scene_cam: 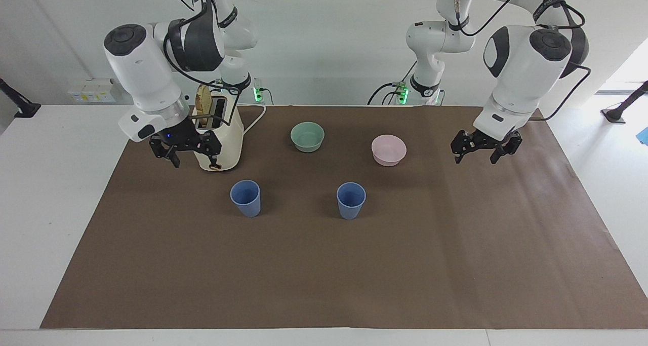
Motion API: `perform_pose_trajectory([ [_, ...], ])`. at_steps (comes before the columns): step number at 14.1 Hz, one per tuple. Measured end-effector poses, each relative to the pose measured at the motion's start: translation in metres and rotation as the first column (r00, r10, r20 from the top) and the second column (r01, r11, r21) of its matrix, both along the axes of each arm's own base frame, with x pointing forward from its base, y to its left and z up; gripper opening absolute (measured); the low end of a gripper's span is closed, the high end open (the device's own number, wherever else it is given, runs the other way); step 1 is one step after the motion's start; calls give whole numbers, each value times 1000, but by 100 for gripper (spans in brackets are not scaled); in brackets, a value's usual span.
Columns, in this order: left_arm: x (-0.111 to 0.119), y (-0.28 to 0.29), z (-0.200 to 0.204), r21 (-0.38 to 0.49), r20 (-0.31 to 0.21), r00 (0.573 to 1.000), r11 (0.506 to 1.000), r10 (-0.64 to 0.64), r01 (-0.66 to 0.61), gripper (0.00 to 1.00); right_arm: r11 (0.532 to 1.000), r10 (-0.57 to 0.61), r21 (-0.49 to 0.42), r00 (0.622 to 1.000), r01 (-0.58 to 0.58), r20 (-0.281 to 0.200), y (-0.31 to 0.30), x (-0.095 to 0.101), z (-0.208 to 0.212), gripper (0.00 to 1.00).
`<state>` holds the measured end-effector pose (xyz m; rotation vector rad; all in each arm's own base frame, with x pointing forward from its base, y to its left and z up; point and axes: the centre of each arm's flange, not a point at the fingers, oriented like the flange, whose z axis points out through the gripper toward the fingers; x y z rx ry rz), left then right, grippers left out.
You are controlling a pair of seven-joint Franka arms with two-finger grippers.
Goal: Stack blue cups with both arms
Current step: 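Grasp the other blue cup with the right gripper while the left gripper retracts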
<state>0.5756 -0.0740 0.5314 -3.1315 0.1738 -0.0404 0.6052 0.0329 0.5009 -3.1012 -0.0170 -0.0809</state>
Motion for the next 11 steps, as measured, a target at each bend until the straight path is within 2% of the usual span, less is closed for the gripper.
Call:
perform_pose_trajectory([
  [5,-21,18,53,4,-7,1000,1000,-8,8,100,1000,-4,7,1000,4,6,40,2,-30,100],
  [8,-30,15,91,-4,-9,1000,1000,-11,11,100,1000,-6,6,1000,6,3,42,0,-41,100],
  [11,-36,18,112,-5,-16,1000,1000,-7,7,100,1000,-30,5,999,30,-17,40,-1,-61,100],
])
